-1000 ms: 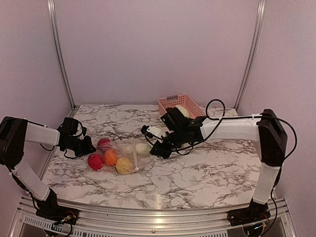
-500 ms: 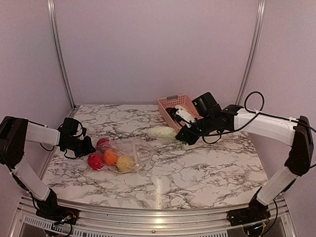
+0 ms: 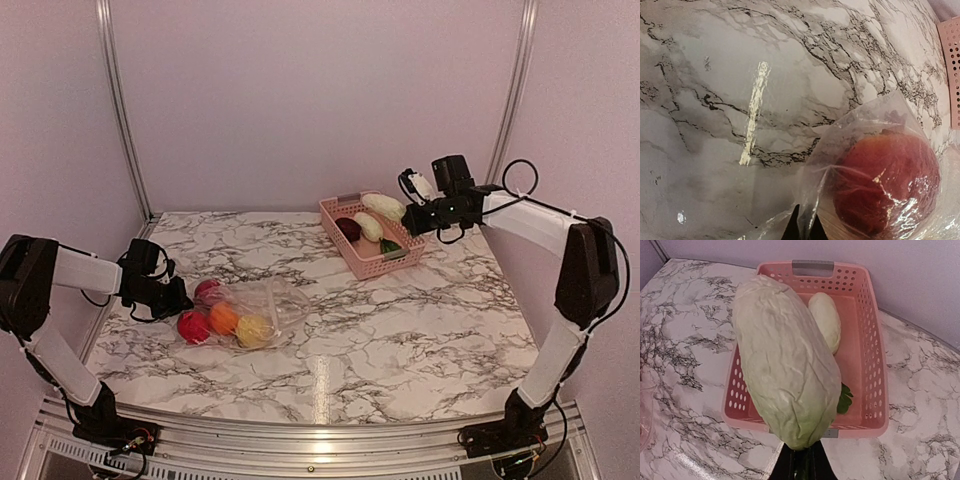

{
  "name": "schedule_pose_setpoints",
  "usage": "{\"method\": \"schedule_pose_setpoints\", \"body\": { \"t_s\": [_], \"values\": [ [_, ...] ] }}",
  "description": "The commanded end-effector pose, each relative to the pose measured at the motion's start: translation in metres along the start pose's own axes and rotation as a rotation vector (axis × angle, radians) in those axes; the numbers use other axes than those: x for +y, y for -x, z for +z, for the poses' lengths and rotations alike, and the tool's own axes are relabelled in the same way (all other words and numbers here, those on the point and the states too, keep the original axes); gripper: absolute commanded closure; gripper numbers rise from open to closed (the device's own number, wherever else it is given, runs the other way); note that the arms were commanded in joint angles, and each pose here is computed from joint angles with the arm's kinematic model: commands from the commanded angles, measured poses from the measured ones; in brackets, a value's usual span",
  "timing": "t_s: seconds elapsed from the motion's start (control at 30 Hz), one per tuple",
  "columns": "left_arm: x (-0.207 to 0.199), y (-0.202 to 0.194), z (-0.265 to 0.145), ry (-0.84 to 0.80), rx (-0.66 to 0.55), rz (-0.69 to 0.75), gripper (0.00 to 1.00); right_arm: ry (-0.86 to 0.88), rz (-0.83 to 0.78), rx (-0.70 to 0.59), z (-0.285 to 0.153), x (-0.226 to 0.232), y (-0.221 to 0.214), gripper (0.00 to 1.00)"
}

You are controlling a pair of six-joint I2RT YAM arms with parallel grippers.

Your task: Open the zip-top bag and remove the fake food

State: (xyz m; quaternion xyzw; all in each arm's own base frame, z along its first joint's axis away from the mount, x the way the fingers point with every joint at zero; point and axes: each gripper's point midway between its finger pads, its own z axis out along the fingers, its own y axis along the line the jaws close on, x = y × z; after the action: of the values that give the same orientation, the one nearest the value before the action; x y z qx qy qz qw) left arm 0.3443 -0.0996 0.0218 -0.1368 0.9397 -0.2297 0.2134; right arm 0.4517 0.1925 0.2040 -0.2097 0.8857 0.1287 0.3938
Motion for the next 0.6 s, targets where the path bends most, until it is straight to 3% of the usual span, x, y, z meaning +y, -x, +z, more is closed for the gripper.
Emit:
{"method": "schedule_pose_setpoints", "body": {
  "t_s": [0.0, 0.2, 0.57],
  "values": [
    [0.008, 0.001, 0.002, 0.028, 0.002, -0.015, 1.0, -0.092, 0.067, -0.069, 0.021, -0.041, 0.024, 0.98],
    [0.008, 0.0, 0.003, 0.029, 0.003, -0.023, 1.0, -0.168, 0.084, -0.073, 0.064, -0.074, 0.036, 0.99],
    [0.01, -0.001, 0.001, 0.037, -0.004, -0.024, 1.0, -0.205, 0.098, -0.046, 0.13, -0.095, 0.032, 0.97]
  ]
}}
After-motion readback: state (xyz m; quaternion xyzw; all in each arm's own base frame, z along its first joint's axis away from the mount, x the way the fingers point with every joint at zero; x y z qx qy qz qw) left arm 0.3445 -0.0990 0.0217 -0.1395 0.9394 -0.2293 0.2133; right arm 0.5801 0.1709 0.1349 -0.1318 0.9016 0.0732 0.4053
